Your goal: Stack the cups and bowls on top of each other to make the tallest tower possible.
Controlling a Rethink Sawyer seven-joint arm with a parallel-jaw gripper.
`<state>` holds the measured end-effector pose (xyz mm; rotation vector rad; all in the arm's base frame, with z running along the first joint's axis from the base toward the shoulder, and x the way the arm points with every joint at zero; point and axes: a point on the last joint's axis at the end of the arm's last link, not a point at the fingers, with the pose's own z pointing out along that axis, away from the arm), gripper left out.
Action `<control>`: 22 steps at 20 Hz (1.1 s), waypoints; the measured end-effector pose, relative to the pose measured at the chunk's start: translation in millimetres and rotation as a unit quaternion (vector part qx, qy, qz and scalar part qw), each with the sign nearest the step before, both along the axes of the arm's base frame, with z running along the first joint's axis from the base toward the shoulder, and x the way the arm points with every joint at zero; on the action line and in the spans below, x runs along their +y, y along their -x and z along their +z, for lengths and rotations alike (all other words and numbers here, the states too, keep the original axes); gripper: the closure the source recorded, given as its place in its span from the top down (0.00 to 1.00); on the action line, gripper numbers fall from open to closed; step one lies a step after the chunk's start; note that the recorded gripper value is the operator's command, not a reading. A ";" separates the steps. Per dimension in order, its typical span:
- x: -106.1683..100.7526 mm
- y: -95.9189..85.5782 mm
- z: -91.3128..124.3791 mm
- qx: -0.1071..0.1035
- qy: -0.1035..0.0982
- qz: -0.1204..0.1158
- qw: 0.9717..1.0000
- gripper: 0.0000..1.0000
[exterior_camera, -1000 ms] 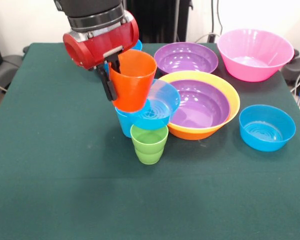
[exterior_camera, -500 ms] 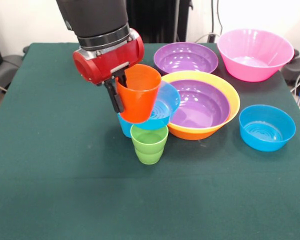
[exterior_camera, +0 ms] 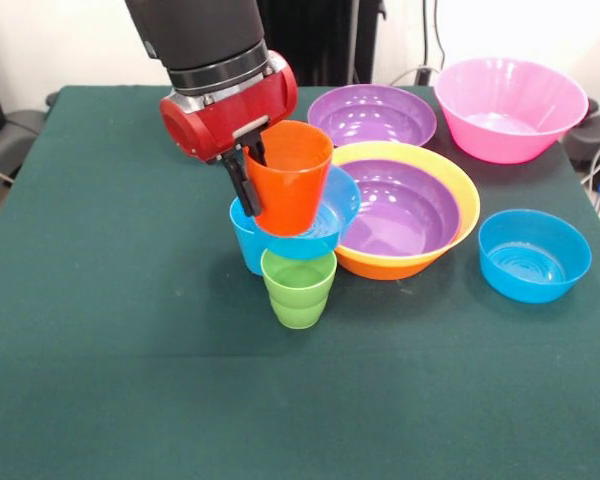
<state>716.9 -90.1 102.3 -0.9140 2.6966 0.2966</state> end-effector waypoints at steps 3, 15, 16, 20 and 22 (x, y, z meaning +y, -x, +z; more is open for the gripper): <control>0.7 2.1 0.6 0.001 -0.007 -0.003 1.000 0.00; 13.5 13.3 3.1 -0.005 -0.021 -0.002 1.000 0.00; 14.0 13.9 2.9 -0.005 -0.021 -0.002 1.000 0.00; 19.6 21.4 -2.1 -0.005 -0.022 -0.001 1.000 0.00; 21.6 24.5 -4.2 -0.005 -0.022 -0.001 1.000 0.00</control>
